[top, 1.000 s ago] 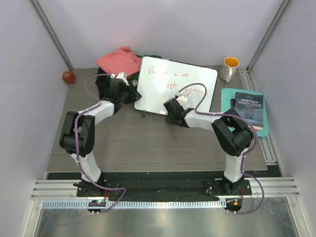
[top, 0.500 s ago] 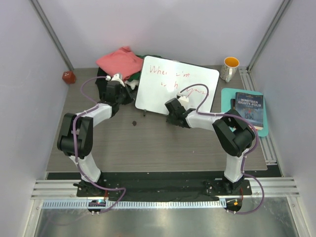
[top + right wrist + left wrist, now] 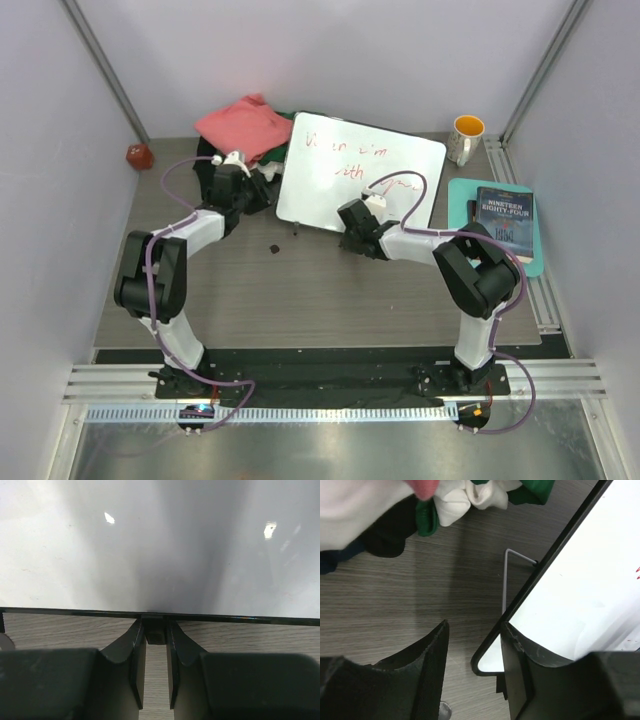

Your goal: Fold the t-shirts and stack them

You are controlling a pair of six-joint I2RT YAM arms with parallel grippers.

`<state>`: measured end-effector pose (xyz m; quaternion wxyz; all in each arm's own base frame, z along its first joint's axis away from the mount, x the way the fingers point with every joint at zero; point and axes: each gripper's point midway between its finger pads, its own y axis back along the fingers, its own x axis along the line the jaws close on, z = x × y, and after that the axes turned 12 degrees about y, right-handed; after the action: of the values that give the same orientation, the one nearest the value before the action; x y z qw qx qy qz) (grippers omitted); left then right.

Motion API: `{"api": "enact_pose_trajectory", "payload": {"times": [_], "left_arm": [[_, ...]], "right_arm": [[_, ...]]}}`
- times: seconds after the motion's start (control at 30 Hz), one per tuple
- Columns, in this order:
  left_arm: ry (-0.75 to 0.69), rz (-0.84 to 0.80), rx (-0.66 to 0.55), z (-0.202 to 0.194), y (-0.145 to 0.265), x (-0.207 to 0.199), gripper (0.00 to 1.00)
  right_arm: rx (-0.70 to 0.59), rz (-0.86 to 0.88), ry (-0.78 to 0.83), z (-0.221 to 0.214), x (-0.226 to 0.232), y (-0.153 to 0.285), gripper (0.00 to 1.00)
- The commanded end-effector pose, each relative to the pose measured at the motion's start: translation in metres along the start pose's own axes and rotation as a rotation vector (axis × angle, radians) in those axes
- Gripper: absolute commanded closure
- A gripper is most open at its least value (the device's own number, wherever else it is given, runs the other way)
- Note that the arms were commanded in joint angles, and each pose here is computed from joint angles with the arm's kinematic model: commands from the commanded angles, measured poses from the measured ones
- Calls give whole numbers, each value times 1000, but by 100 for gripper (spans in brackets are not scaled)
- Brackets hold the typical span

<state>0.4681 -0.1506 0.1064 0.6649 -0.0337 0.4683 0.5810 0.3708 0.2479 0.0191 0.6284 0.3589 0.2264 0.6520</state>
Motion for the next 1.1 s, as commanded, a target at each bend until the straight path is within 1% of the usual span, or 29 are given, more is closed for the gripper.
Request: {"api": "enact_pose_trajectory", "payload": {"times": [0.0,0.07,0.13,0.4,0.47,0.53,0.57,0.6,0.67,0.7,0.73,0.8,0.87,0.93,1.07], "left_arm": [[-17,7,-87,28,22,-8,51],[-15,14,-98,33,25,-6,47],[-9,18,-107,38,28,-4,45],[12,12,-108,43,34,-7,44],[17,8,-100,41,33,-7,44],[25,6,-94,40,32,-7,44],[28,5,-93,40,32,-7,44],[30,3,-90,39,32,-7,44],[37,-1,-92,39,34,-9,44],[37,-6,-94,40,35,-10,44],[40,-6,-96,40,36,-11,44],[42,1,-100,42,38,-11,44],[51,30,-101,43,41,-7,44],[50,49,-113,45,44,-5,44],[54,59,-150,53,60,-10,44]], "right_arm": [[269,-310,111,-82,-98,4,99],[270,-309,117,-82,-97,5,99],[273,-313,120,-82,-99,6,99],[294,-302,133,-86,-99,7,98],[302,-290,136,-88,-97,9,91],[311,-269,140,-91,-96,11,86],[309,-257,141,-90,-94,11,70],[302,-242,137,-88,-91,14,64],[300,-227,141,-88,-90,18,56],[285,-212,138,-82,-87,22,55],[287,-208,141,-84,-87,24,51],[263,-187,146,-78,-82,31,49],[229,-224,167,-73,-84,40,50],[185,-213,188,-65,-71,53,49],[148,-201,204,-60,-52,72,47]]}}
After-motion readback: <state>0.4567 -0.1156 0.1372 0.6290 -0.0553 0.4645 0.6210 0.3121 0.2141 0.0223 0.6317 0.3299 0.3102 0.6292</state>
